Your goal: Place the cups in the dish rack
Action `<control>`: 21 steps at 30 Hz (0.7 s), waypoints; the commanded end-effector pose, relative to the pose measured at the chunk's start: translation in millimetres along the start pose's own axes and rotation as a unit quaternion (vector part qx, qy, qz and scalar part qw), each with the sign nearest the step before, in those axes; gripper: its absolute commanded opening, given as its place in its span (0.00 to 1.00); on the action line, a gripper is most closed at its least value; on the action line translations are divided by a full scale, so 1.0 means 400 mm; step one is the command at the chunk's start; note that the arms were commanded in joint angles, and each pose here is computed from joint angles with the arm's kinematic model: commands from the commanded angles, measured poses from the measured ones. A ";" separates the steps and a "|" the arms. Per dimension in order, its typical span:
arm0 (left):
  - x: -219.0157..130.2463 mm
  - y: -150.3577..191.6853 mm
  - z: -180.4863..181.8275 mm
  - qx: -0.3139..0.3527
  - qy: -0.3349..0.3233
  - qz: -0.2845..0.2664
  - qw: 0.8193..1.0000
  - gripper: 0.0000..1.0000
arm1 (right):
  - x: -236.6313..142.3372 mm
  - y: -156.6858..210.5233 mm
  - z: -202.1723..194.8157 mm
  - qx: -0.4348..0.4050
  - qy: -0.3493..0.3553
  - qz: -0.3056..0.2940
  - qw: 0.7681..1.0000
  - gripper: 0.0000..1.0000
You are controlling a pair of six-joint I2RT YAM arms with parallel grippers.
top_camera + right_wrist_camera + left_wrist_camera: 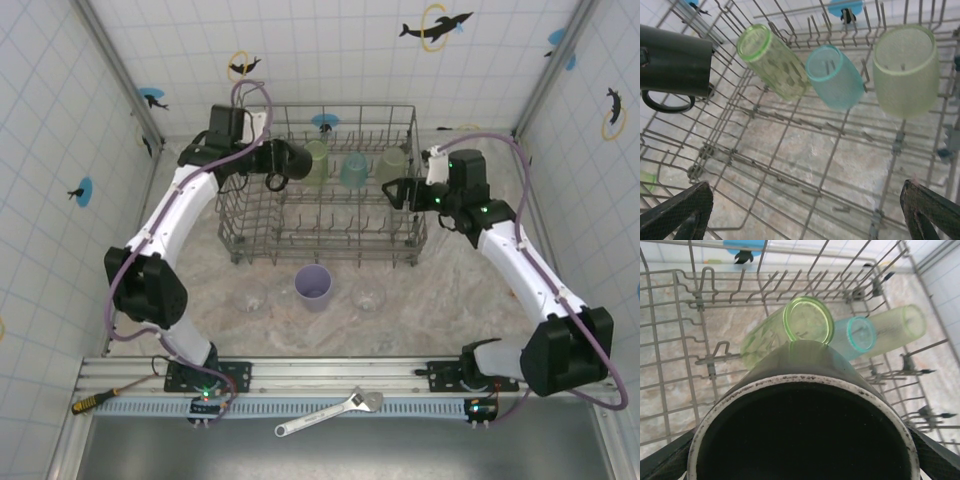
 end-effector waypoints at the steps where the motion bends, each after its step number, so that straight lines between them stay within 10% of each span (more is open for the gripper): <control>1: -0.015 -0.038 -0.019 0.046 -0.047 -0.012 0.998 0.00 | -0.031 0.025 -0.007 -0.007 0.024 0.004 1.000 1.00; 21: 0.055 -0.001 -0.014 0.053 -0.085 0.037 0.994 0.00 | -0.072 0.099 -0.038 0.001 0.054 0.017 0.998 1.00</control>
Point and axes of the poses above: each hand's point on the last joint's axis, 136 mm out from that joint toward the fingers, its own x axis out along the fingers, its own z axis along the line the jaws close on, y = z × x, the point moved 9 cm from there along -x, back along the fingers, and after that the axes turned 1 degree about x, right-handed, at the moved point
